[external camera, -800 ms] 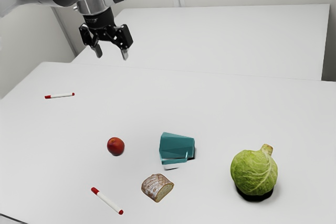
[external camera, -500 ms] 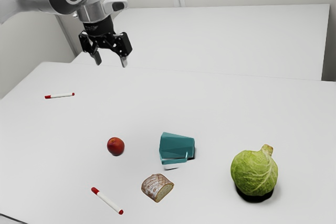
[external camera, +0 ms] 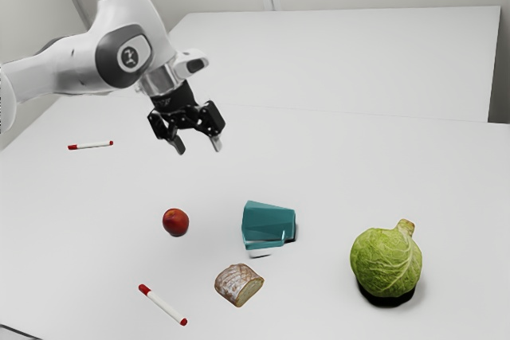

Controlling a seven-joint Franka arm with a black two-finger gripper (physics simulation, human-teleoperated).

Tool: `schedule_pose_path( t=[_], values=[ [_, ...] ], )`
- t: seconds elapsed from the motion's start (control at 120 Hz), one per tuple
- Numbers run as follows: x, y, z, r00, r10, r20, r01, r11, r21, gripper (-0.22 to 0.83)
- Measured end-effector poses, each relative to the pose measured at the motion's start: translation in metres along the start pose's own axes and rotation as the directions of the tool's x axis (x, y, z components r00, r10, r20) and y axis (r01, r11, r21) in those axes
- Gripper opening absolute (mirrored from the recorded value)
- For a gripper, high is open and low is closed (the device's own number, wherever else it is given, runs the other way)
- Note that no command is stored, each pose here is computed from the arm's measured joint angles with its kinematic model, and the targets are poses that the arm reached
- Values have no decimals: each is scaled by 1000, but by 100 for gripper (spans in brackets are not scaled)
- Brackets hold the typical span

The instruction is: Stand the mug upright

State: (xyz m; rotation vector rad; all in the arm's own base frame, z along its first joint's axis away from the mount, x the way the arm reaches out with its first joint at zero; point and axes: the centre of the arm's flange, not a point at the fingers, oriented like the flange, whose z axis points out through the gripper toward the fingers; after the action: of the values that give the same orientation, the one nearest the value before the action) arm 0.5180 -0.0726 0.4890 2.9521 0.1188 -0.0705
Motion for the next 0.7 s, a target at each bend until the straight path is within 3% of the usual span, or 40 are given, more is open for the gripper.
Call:
schedule_pose_path(
  t=[0.417, 0.7],
  values=[
    [-7, -13, 78, 994, -98, -37, 87, 969, -230, 59],
    [-12, -21, 125, 985, -168, -26, 146, 915, -377, 59]
  ],
)
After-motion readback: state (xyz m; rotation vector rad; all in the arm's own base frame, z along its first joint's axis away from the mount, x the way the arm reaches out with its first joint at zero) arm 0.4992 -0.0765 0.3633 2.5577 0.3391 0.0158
